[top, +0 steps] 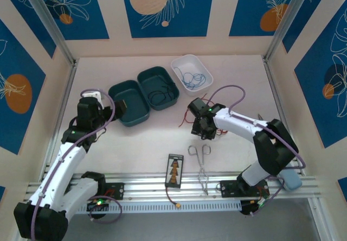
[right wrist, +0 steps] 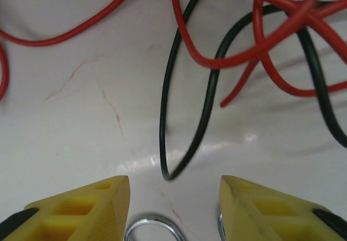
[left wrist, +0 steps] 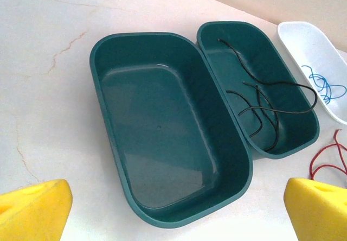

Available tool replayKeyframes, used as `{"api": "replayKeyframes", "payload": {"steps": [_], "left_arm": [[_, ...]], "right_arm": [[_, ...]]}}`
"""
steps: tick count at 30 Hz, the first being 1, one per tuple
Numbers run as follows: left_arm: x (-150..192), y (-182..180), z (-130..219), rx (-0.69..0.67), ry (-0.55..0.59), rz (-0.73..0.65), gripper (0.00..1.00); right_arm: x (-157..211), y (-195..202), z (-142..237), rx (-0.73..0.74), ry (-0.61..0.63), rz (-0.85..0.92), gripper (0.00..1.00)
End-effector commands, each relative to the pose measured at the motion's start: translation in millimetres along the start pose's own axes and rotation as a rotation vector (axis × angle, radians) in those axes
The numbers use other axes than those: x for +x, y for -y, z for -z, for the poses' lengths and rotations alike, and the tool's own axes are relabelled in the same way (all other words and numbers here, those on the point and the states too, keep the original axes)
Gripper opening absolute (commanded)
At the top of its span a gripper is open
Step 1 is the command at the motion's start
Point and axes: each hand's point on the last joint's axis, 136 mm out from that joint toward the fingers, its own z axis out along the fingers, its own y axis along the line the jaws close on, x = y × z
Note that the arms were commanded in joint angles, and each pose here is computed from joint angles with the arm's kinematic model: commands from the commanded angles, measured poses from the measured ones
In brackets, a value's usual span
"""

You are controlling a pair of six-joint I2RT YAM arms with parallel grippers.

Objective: Untangle the cables

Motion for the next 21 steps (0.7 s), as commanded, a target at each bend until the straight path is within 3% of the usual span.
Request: {"api": "replayKeyframes", "payload": {"steps": [1,2,4,8,21], "left_arm": [[0,-5,4,-0.018,0.022,-0.01,1.0],[0,-6,5,-0.021,0.023,-0.011,1.0],[0,-8,7,-0.03,0.027,-0.017,1.0],[0,-11,10,-0.05,0.032,-0.023,1.0],[-5,-10,11,-0.048,0.05,-0.016,1.0]], "right_arm": [[-10,-3,-9,0.036,0.033,-0.031,0.36],[-10,-3,-9,0.046,0.032,-0.028,0.25],[-10,-3,-5,0.054,0.042,-0.009,0.15],[-11,-1,18,0.053,0.1,0.045,0.05],[-16,-5,135,-0.174,0.265,0.208,0.03]]}}
